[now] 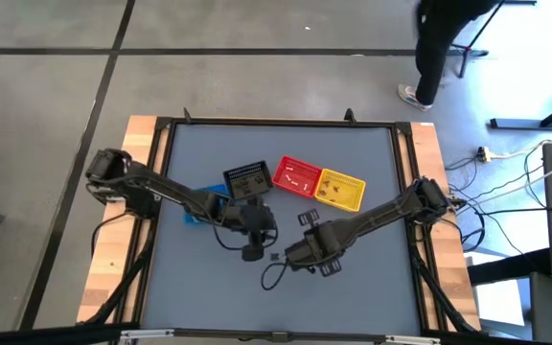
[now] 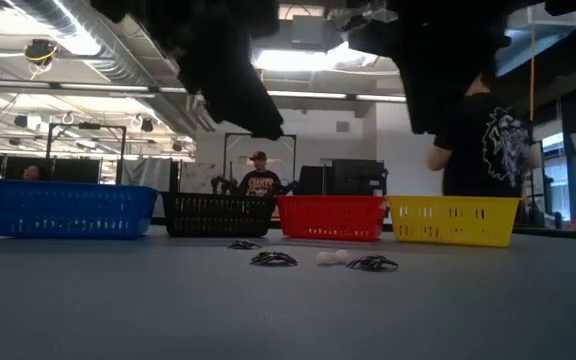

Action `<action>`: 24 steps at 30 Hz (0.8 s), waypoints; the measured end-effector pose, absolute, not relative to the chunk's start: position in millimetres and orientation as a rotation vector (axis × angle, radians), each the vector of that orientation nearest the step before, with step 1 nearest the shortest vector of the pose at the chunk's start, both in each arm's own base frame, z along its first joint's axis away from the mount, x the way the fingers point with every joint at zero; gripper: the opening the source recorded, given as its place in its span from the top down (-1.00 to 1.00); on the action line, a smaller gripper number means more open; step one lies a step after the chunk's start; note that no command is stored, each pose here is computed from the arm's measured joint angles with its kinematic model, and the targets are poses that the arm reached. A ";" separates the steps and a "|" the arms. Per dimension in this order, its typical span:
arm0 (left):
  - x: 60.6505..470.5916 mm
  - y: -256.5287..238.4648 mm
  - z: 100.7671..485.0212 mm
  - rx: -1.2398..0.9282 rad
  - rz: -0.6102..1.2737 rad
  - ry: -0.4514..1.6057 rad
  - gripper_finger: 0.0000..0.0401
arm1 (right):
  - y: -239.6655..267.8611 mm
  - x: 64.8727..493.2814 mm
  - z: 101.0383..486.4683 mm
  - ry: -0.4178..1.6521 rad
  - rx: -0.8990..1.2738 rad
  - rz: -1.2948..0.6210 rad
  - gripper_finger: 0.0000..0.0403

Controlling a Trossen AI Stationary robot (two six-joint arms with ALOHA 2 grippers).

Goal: Sort Halloween decoration
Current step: Put the black spider toy into the black bin

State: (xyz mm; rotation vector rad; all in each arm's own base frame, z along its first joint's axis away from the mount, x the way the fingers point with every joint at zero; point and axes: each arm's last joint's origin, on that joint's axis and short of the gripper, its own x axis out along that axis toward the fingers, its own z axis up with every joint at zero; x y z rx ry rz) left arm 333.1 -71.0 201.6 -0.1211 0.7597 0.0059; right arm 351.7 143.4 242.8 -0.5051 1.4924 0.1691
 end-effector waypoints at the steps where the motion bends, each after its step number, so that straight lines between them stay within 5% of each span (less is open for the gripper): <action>1: 335.7 -73.5 198.2 -0.115 -0.023 0.756 0.39 | 142.2 348.9 242.2 1.496 -0.507 0.167 0.70; 12: 351.6 -110.8 156.0 -0.081 -0.139 0.738 0.39 | 131.6 326.2 226.5 1.516 -0.521 0.093 0.70; 24: 351.4 -122.4 130.9 -0.147 -0.032 0.786 0.29 | 131.7 326.5 215.7 1.498 -0.515 0.095 0.70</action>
